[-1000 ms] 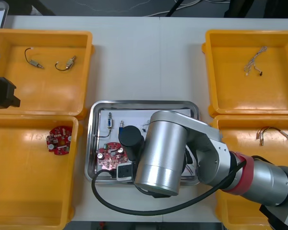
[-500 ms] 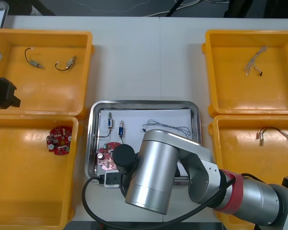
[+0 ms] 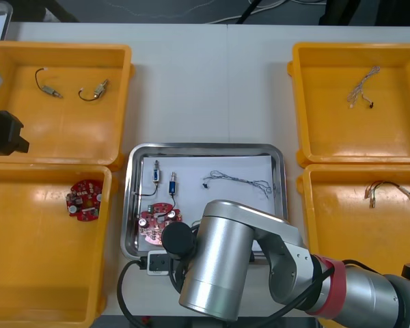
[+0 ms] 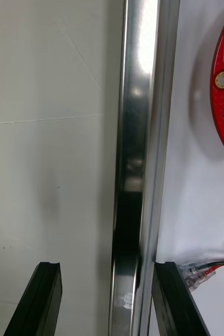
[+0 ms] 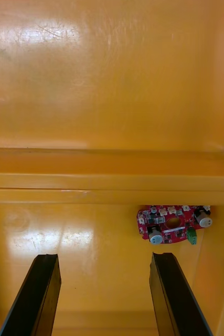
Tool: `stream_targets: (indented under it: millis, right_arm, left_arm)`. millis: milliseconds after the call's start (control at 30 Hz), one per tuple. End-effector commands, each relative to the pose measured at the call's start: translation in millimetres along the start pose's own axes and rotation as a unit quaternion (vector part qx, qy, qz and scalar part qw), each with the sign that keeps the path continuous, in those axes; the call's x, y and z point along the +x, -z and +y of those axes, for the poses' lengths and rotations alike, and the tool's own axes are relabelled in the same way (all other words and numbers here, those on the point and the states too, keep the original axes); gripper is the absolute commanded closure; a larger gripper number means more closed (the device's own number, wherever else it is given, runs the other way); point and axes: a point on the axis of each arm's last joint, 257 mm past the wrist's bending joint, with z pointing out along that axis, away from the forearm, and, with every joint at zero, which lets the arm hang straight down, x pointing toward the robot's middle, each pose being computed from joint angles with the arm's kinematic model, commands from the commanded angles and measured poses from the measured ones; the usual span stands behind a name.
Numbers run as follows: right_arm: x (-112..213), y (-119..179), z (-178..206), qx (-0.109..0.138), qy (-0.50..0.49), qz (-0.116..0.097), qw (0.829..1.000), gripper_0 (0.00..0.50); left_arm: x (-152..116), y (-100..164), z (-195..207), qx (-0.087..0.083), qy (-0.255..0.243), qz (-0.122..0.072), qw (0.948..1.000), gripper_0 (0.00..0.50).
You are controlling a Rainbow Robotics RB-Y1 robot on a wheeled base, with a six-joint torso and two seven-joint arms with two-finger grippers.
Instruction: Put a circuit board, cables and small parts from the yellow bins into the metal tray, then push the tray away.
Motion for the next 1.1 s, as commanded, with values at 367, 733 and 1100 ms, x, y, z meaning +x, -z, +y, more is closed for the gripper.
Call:
stream_targets:
  millis: [367,733,1100]
  right_arm:
    - [-7.2,-7.6,14.4,0.004,0.025,-0.020,0.999,0.000]
    - [-0.8,-10.9,9.2,0.010,0.026,-0.017,0.999,0.449]
    - [10.2,-6.5,-13.6,0.028,0.043,-0.005,0.999,0.499]
  left_arm:
    - [-7.8,11.2,20.0,-0.023,-0.026,-0.018,0.9993,0.000]
    - [-7.8,11.2,20.0,-0.023,-0.026,-0.018,0.9993,0.000]
    - [-7.8,11.2,20.0,-0.023,-0.026,-0.018,0.9993,0.000]
